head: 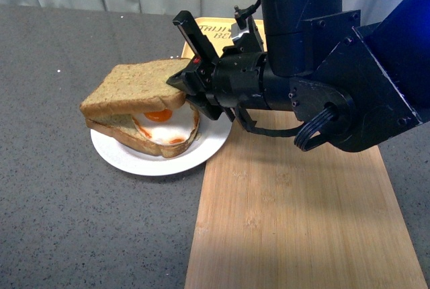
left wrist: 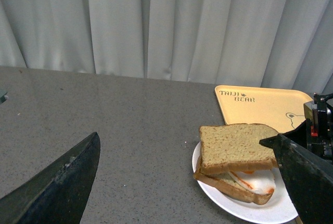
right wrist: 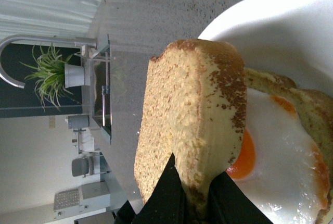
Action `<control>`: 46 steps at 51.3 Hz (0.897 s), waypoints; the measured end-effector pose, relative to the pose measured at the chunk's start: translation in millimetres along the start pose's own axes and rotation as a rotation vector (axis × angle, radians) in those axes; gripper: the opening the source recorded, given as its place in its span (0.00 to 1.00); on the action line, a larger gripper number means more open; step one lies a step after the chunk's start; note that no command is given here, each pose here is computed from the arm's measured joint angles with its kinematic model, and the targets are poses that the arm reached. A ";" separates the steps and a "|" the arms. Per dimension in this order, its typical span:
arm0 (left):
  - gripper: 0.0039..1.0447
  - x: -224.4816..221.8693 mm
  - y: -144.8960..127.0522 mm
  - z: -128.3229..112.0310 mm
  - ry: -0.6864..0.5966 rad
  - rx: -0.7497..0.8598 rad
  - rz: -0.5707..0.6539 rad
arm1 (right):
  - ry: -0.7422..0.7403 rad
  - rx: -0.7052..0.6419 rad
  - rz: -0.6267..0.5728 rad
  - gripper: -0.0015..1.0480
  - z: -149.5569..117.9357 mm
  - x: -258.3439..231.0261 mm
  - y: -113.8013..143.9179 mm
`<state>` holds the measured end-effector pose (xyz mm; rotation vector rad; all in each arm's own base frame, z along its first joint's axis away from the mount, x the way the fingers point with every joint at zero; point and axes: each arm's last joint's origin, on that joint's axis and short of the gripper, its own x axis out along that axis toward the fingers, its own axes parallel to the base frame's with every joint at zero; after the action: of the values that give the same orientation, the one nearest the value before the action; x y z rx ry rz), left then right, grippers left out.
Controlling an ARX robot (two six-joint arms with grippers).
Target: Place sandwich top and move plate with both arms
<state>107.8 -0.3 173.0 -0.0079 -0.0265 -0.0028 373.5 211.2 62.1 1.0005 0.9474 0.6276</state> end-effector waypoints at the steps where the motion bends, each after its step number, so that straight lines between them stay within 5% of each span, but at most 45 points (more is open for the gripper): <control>1: 0.94 0.0 0.0 0.0 0.000 0.000 0.000 | -0.003 0.003 -0.010 0.03 -0.6 0.3 -0.5; 4: 0.94 0.0 0.0 0.0 0.000 0.000 0.000 | -0.011 0.005 -0.028 0.04 -1.4 0.5 -1.7; 10: 0.94 0.0 0.0 0.0 0.000 0.000 0.000 | -0.056 -0.008 -0.076 0.22 -1.7 -3.1 -6.3; 26: 0.94 0.0 0.0 0.0 0.000 0.000 0.000 | -0.315 -0.321 -0.340 0.84 1.7 -61.0 14.5; 33: 0.94 -0.1 0.0 0.1 -0.001 0.000 0.000 | -0.814 -0.730 -0.516 0.63 -6.1 -92.7 2.1; 46: 0.94 -0.1 0.1 0.0 0.000 0.000 0.002 | -0.963 -0.960 -0.597 0.27 -18.5 -174.7 8.3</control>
<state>107.8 -0.2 173.0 -0.0079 -0.0265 -0.0009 275.1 82.0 129.6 0.0493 -0.0067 0.0017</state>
